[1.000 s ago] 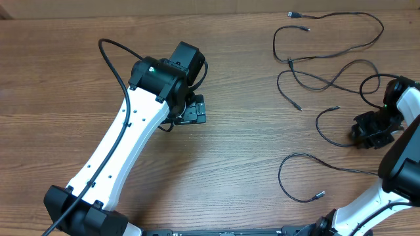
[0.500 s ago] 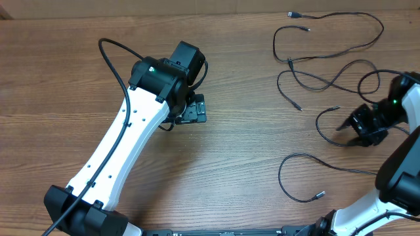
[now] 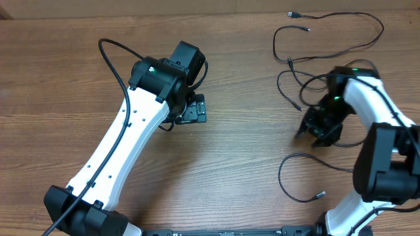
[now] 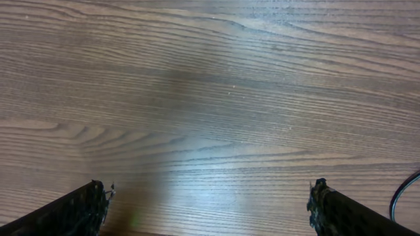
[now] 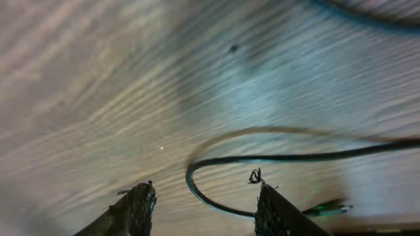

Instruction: Untangle cables

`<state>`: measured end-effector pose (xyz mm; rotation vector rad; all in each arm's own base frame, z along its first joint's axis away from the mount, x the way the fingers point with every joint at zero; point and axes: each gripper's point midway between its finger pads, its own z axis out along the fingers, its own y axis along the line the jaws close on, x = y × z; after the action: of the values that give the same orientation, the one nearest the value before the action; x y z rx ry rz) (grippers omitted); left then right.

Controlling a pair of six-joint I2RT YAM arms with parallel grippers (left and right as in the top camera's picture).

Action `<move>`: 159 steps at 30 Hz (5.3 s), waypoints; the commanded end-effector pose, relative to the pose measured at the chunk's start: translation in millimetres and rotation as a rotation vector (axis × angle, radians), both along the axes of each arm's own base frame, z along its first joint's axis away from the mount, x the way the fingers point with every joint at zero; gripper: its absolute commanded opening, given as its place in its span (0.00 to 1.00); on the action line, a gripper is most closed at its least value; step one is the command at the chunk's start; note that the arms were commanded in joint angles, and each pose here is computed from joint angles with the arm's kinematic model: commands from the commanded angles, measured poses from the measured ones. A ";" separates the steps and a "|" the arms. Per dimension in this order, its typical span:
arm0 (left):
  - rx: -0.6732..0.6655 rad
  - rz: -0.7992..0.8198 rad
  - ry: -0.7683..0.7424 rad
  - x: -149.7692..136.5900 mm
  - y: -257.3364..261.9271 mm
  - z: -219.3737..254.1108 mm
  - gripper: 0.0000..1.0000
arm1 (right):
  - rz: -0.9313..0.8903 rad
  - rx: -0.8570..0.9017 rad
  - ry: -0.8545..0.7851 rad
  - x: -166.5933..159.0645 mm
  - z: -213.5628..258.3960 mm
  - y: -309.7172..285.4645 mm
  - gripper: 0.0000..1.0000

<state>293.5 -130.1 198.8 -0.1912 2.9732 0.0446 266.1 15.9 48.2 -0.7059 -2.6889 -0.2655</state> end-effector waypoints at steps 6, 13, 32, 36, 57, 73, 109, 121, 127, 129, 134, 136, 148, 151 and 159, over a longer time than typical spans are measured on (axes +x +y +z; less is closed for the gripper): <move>-0.001 0.012 0.015 -1.8 1.0 -3.7 0.99 | 0.056 -0.040 0.022 -11.2 4.9 24.6 0.49; -0.013 0.010 0.029 -4.8 -1.0 -4.2 0.99 | 0.081 -0.039 -0.056 -9.3 24.4 37.7 0.45; -0.027 0.010 0.001 2.1 -4.2 -3.3 1.00 | 0.156 -0.139 -0.201 -35.9 57.2 31.1 1.00; -0.027 0.009 0.001 2.1 -4.4 -3.3 0.99 | 0.142 -0.073 -0.207 -38.3 37.7 42.2 1.00; -0.033 0.010 -0.011 5.1 -5.7 -2.8 1.00 | -0.134 -0.169 -0.284 -31.4 -37.0 32.9 0.56; -0.034 0.009 -0.012 5.4 -5.9 -2.7 1.00 | -0.179 -0.202 -0.278 -37.8 -50.5 28.3 0.32; -0.028 0.009 -0.001 2.6 -4.7 -3.2 1.00 | -0.217 -0.216 -0.583 65.4 31.6 26.9 0.04; -0.026 0.009 0.004 1.5 -4.1 -3.4 0.99 | -0.218 -0.252 -0.583 64.6 30.9 20.7 0.57; -0.019 0.009 0.020 -2.5 -2.3 -3.9 1.00 | -0.200 -0.248 -0.559 58.5 29.2 21.5 1.00; -0.025 0.008 0.021 -2.5 -3.5 -3.7 1.00 | -0.169 -0.219 -0.551 55.5 30.8 26.5 1.00; -0.039 0.001 -0.007 -0.9 -4.5 4.3 1.00 | -0.160 -0.216 -0.550 49.5 53.1 26.4 1.00; -0.056 0.000 -0.042 -0.9 -4.5 14.7 0.99 | -0.157 -0.221 -0.573 48.2 70.7 24.7 1.00; -0.122 -0.127 -0.453 -34.6 -0.1 118.3 1.00 | -0.176 -0.281 -0.794 -2.9 161.7 2.0 1.00; -0.142 -0.180 -0.487 -51.5 -9.4 127.4 1.00 | -0.148 -0.280 -0.838 -17.5 169.6 -0.2 1.00; -0.058 -0.163 -0.583 -81.7 -18.5 114.8 1.00 | -0.164 -0.268 -0.913 -52.9 170.5 -4.8 1.00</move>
<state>209.1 -160.9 315.5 0.1478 2.4754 -0.2098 220.3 13.7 220.3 -1.1020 -3.5498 -0.3424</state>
